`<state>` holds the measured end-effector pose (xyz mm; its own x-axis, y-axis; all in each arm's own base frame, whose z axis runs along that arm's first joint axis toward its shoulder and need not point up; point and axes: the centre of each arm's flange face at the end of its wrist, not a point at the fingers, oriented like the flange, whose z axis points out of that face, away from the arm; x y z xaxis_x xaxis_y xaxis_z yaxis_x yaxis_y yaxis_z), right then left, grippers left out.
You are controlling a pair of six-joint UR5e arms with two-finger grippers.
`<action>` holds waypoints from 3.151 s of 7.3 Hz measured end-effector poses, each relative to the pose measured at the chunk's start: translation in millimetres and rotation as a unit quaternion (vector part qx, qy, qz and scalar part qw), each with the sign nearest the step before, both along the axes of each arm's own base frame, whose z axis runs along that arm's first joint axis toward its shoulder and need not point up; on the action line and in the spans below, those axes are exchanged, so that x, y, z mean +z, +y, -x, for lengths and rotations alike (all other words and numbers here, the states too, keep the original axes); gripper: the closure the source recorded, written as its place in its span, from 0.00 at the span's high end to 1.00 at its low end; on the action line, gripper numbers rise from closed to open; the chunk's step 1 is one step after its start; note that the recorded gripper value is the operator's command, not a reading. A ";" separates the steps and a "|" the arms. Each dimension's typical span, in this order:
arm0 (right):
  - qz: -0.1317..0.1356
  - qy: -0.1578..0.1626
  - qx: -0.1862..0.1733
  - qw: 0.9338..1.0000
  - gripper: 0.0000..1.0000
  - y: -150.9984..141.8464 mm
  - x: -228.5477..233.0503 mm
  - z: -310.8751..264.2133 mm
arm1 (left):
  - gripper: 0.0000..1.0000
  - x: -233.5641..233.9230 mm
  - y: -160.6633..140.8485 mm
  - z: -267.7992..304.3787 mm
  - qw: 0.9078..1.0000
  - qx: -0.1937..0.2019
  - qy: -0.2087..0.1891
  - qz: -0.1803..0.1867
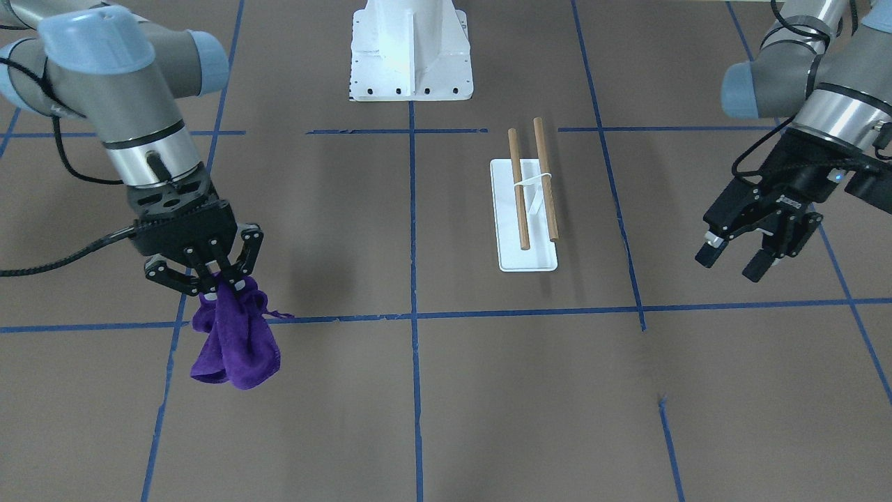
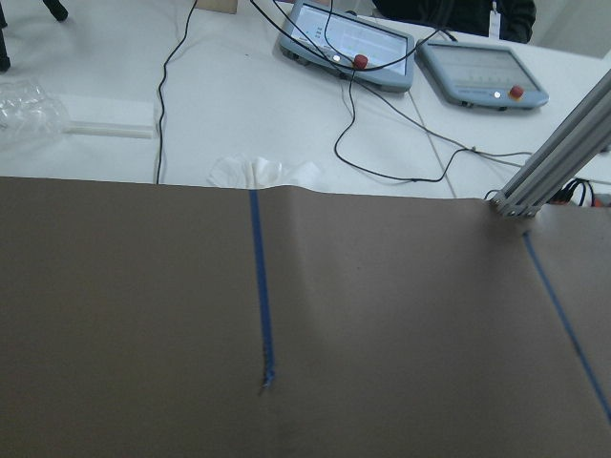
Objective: Hang towel on rack
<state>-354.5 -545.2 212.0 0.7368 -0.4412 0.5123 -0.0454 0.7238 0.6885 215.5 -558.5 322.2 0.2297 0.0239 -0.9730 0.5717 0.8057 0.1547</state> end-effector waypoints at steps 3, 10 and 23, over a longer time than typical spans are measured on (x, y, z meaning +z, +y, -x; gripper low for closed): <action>-0.037 0.016 -0.011 0.999 0.00 73.1 -75.4 56.6 | 1.00 -77.2 18.0 -85.7 0.995 0.012 0.093 0.029; -0.077 0.014 -0.031 0.996 0.00 155.5 -114.0 108.2 | 0.90 -178.7 63.3 -184.2 0.984 0.098 0.146 0.008; -0.077 0.016 -0.035 0.996 0.00 164.7 -113.5 101.6 | 0.00 -184.4 94.4 -215.8 0.977 0.157 0.145 0.012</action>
<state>-456.1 -380.5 98.5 0.7167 -0.5628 0.4119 0.0248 0.6107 0.7915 431.3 -464.1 137.8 -0.0716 0.0255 -0.9971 0.3135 0.9496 0.0018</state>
